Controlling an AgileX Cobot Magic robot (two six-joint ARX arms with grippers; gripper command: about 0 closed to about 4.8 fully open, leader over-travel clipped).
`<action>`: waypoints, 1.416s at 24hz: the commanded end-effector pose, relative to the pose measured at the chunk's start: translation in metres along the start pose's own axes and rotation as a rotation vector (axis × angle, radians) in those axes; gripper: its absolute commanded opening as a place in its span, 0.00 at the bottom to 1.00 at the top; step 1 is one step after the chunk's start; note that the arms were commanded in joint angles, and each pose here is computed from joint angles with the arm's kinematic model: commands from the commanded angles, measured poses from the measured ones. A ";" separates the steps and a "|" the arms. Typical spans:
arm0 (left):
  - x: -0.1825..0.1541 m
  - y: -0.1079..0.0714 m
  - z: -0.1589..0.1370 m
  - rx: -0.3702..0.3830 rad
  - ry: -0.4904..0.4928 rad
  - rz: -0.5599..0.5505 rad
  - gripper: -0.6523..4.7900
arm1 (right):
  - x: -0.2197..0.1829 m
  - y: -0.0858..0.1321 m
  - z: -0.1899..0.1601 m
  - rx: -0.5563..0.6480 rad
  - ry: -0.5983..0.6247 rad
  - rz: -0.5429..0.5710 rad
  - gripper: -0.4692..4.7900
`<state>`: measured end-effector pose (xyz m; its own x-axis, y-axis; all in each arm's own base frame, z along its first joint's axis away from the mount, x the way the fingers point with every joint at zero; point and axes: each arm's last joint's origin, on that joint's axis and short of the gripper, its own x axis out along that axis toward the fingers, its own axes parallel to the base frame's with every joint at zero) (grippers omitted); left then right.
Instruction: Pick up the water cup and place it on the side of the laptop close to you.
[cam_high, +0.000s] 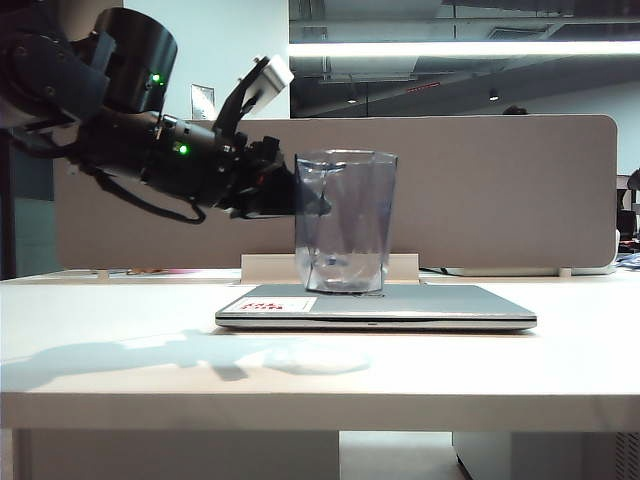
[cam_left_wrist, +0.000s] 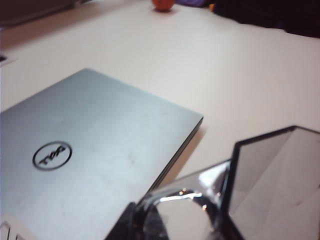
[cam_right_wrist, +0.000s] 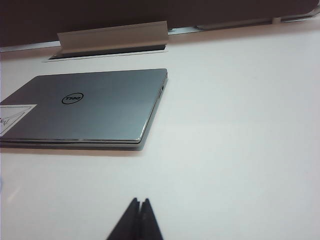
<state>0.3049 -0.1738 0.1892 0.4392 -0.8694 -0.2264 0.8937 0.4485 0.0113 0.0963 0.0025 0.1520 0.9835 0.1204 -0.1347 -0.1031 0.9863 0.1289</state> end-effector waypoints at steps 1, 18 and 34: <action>0.007 0.003 0.003 0.040 -0.025 -0.069 0.11 | 0.000 0.000 -0.001 0.000 -0.007 0.003 0.08; 0.067 0.031 -0.016 0.041 -0.085 -0.406 0.11 | 0.000 0.000 -0.001 0.000 -0.006 0.003 0.08; 0.088 0.032 -0.030 0.079 0.033 -0.311 0.11 | 0.000 0.000 -0.001 0.000 -0.006 0.003 0.08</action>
<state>0.3708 -0.2279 0.1398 0.1547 -0.9548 -0.2537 0.9869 0.1613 -0.0052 0.0963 0.0025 0.1520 0.9835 0.1204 -0.1347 -0.1031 0.9863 0.1289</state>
